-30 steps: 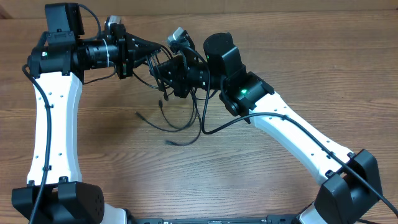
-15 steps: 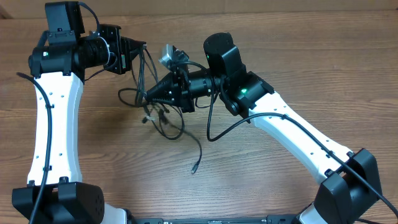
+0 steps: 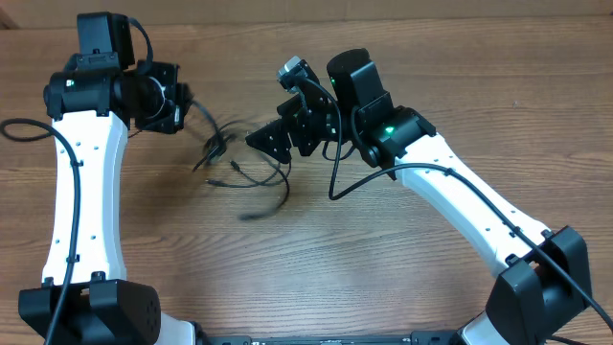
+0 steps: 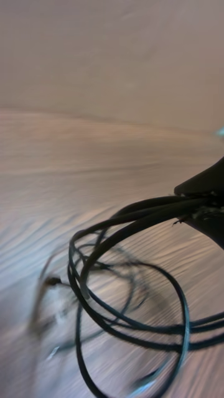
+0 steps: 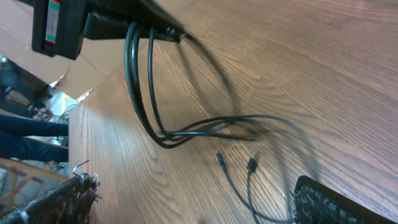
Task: Untangle cables
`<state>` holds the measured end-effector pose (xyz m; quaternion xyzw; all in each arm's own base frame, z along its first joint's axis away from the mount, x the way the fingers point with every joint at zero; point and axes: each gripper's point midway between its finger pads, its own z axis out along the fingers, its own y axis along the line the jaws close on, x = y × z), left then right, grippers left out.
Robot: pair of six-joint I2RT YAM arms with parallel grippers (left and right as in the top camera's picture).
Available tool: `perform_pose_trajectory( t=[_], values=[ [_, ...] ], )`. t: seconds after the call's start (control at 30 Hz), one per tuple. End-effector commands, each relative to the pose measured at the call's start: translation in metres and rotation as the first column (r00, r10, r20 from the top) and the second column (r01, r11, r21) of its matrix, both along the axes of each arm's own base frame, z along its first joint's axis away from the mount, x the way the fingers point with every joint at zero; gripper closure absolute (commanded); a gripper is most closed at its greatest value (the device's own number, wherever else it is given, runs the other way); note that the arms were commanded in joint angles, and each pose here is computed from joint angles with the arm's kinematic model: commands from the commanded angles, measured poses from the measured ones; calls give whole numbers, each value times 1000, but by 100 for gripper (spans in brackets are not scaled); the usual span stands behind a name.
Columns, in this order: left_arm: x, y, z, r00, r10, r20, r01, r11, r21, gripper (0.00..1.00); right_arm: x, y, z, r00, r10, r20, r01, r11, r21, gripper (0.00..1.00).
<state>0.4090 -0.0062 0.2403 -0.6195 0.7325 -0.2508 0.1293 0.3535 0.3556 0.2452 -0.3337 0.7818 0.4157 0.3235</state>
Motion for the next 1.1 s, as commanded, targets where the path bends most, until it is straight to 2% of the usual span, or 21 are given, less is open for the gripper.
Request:
perform_pose_trajectory(
  t=[0.0, 0.13, 0.2, 0.27, 0.33, 0.43, 0.53, 0.73, 0.8, 0.9, 1.07],
  values=[
    [-4, 31, 1, 988, 157, -10, -154, 979, 137, 96, -7, 21, 12, 1000, -11, -3, 11, 999, 32, 0],
    [-3, 35, 1, 978, 208, -13, -205, 970, 133, 96, -16, 47, 1, 995, -13, -102, 20, 998, 68, 0],
    [-3, 36, 0, 972, 234, -17, -230, 965, 129, 96, -8, 48, -19, 969, -100, -226, 112, 993, 44, 6],
    [5, 26, 2, 971, 240, -4, -240, 970, 47, 96, -5, 45, -29, 947, -152, -282, 163, 986, 18, 14],
    [24, 9, 15, 980, 184, 71, -180, 982, -55, 96, -3, 44, -30, 943, -172, -284, 182, 983, 10, 24],
    [50, -17, 41, 972, 145, 187, -109, 975, -193, 96, -1, 44, -26, 931, -191, -310, 208, 978, 22, 28],
    [69, -42, 70, 945, 115, 306, -26, 960, -280, 96, 3, 41, -28, 909, -238, -342, 259, 966, 15, 30],
    [81, -87, 101, 907, 79, 413, 77, 934, -349, 96, 12, 49, -18, 916, -286, -280, 310, 950, 45, 32],
    [80, -97, 104, 906, 67, 418, 100, 926, -364, 96, 30, 46, -11, 891, -386, -238, 412, 908, 72, 32],
    [79, -99, 104, 908, 58, 415, 109, 924, -367, 96, 47, 41, -5, 864, -461, -202, 487, 868, 101, 32],
    [76, -103, 104, 911, 39, 410, 131, 917, -378, 96, 58, 53, -1, 877, -449, -172, 476, 862, 175, 32]
  ],
)
